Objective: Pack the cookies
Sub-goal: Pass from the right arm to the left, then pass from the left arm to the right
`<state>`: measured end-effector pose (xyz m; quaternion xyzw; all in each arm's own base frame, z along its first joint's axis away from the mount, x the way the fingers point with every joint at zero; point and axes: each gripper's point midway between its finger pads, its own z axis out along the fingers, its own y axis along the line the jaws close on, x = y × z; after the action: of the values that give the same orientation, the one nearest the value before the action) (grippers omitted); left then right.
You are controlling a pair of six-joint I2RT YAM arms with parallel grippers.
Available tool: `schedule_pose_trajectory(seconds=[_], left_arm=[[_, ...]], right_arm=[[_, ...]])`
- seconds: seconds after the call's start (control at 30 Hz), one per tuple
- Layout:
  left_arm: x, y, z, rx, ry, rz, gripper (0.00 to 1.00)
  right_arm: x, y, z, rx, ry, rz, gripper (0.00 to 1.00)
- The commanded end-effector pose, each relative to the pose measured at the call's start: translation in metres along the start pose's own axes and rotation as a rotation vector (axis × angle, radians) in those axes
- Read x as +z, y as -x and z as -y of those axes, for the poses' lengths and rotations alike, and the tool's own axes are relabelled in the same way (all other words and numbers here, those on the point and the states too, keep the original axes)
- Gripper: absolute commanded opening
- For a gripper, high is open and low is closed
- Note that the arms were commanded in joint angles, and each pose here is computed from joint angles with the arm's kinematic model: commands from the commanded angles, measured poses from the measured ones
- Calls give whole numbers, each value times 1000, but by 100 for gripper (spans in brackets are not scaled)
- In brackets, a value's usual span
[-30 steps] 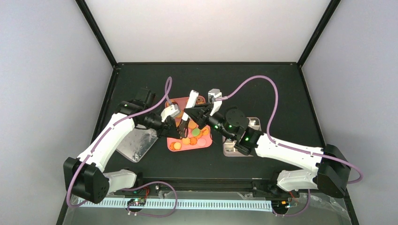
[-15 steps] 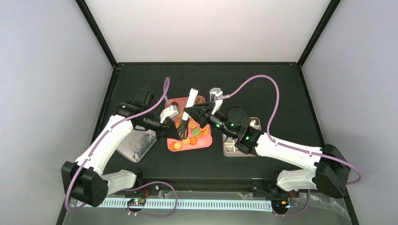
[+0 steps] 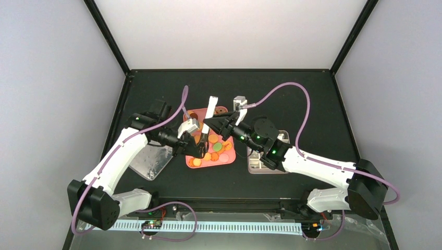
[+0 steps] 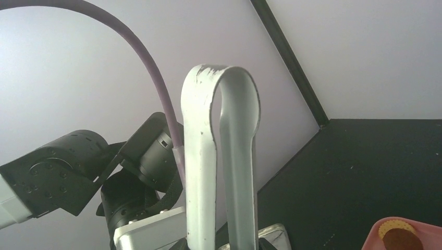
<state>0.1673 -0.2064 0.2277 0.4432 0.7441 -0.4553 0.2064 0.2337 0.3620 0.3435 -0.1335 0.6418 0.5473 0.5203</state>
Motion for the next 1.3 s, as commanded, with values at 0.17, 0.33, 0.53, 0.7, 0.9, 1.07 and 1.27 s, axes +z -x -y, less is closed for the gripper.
schedule_pose_trajectory(seconds=[0.17, 0.33, 0.53, 0.7, 0.9, 1.07, 1.27], left_arm=[[-10, 15, 0, 90, 61, 23, 2], [-13, 15, 1, 109, 77, 21, 2], [-15, 19, 6, 119, 71, 30, 1], [-17, 21, 10, 122, 59, 37, 1], [-17, 22, 16, 129, 43, 50, 2], [-18, 21, 19, 133, 35, 53, 1], [-18, 20, 22, 141, 32, 53, 2]], right_arm=[[-2, -8, -12, 42, 93, -46, 45], [-7, -13, -14, 77, 160, -78, 46], [-3, -24, -20, 124, 280, -160, 58], [-1, -25, -23, 125, 312, -182, 64], [7, -27, -18, 107, 307, -215, 72], [15, -24, -9, 72, 277, -230, 78], [23, -19, -10, 44, 349, -311, 75]])
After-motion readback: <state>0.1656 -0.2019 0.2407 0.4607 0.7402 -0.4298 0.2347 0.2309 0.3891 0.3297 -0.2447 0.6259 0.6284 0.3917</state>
